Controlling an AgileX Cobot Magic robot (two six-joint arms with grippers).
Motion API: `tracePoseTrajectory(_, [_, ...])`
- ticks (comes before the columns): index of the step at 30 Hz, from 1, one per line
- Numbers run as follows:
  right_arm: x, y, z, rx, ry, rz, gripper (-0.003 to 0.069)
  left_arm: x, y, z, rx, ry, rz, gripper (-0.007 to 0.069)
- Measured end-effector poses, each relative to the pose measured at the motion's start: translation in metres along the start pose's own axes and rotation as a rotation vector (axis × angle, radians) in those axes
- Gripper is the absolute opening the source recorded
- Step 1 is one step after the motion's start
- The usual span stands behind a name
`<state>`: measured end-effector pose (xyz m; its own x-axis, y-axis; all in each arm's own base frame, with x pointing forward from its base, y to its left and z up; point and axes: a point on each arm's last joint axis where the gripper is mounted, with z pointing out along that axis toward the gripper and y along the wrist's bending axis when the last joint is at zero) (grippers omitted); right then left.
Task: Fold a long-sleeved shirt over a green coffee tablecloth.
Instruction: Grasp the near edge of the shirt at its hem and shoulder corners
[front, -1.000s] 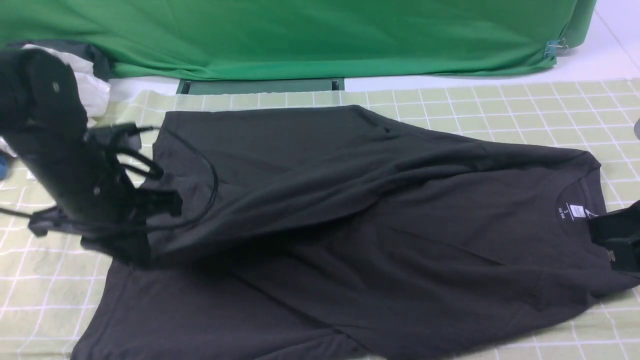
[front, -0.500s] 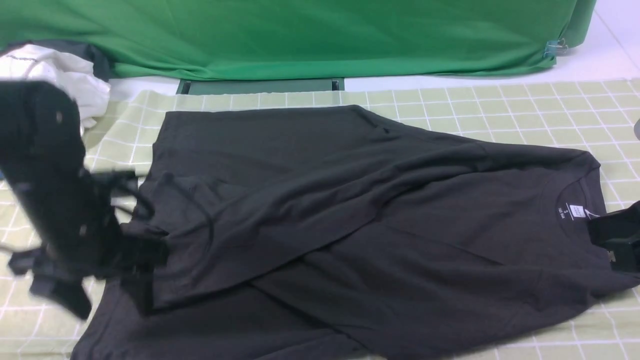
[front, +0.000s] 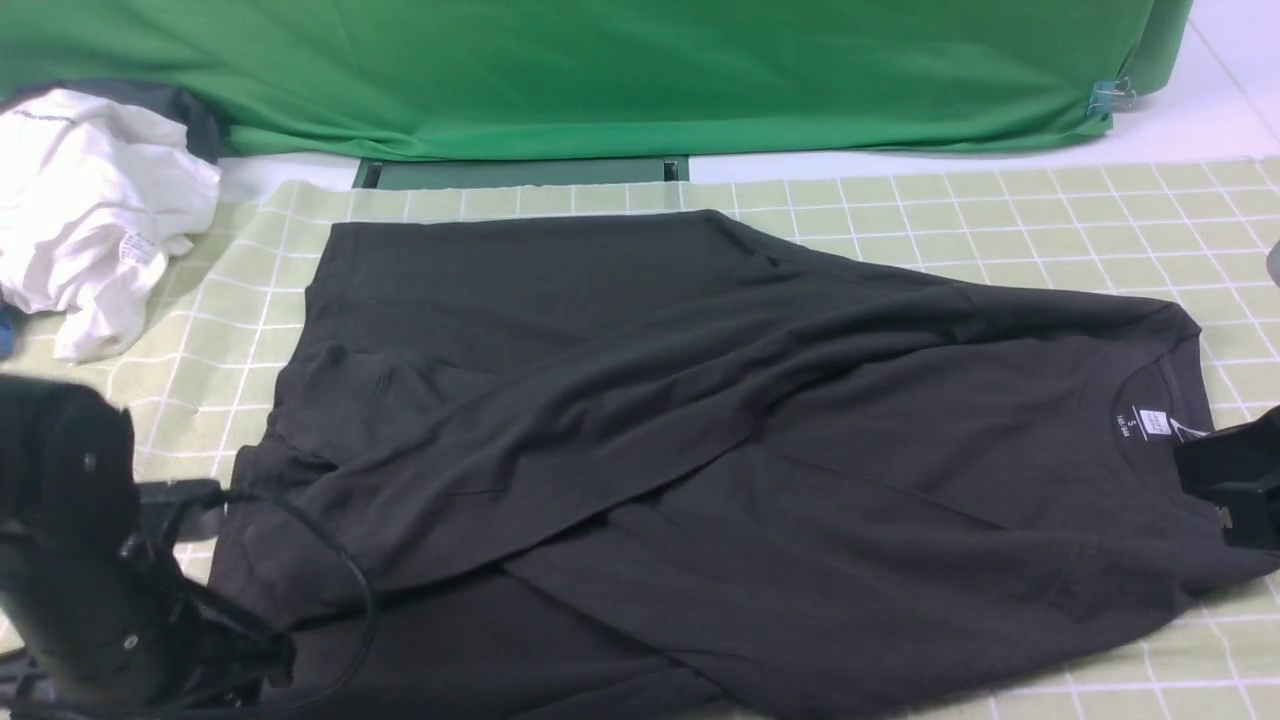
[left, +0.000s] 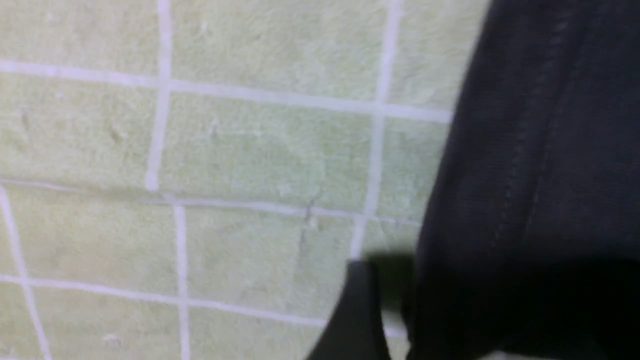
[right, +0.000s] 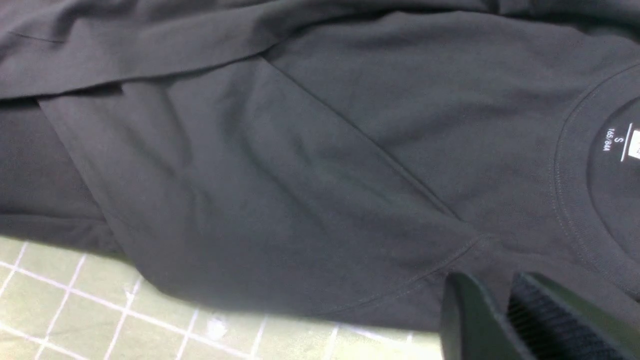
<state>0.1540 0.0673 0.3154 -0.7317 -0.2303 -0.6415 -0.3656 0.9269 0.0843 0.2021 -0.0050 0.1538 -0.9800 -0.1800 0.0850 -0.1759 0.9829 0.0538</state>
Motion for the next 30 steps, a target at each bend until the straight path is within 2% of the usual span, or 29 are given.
tracePoseTrajectory(6, [0.0,0.0,0.0,0.0,0.003,-0.012,0.0129,0.005,0.0,0.003,0.019,-0.033,-0.014,0.057])
tracePoseTrajectory(9, [0.0,0.0,0.0,0.0,0.006,-0.028,0.0133,0.006,-0.001,0.004,0.032,-0.028,-0.027,0.0498])
tracePoseTrajectory(10, [0.0,0.0,-0.001,0.0,0.013,-0.031,0.0133,0.006,-0.001,0.004,0.036,-0.028,-0.03,0.0458])
tracePoseTrajectory(14, [-0.004,0.002,-0.014,-0.005,0.064,-0.056,0.0133,0.006,-0.006,0.003,0.075,-0.035,-0.055,0.012])
tracePoseTrajectory(16, [-0.007,0.003,-0.023,-0.009,0.086,-0.088,0.0129,0.006,-0.006,0.001,0.08,-0.044,-0.049,0.0066])
tracePoseTrajectory(18, [-0.009,0.004,-0.034,-0.016,0.13,-0.137,0.0126,0.009,-0.004,-0.003,0.067,-0.051,-0.02,0.0036])
tracePoseTrajectory(23, [-0.008,0.004,-0.036,-0.031,0.233,-0.208,0.0126,0.021,0.0,-0.023,0.072,-0.102,0.002,0.0034])
tracePoseTrajectory(30, [0.018,0.005,0.021,-0.084,0.461,-0.271,0.0141,0.052,0.008,-0.056,0.09,-0.174,0.008,0.0032])
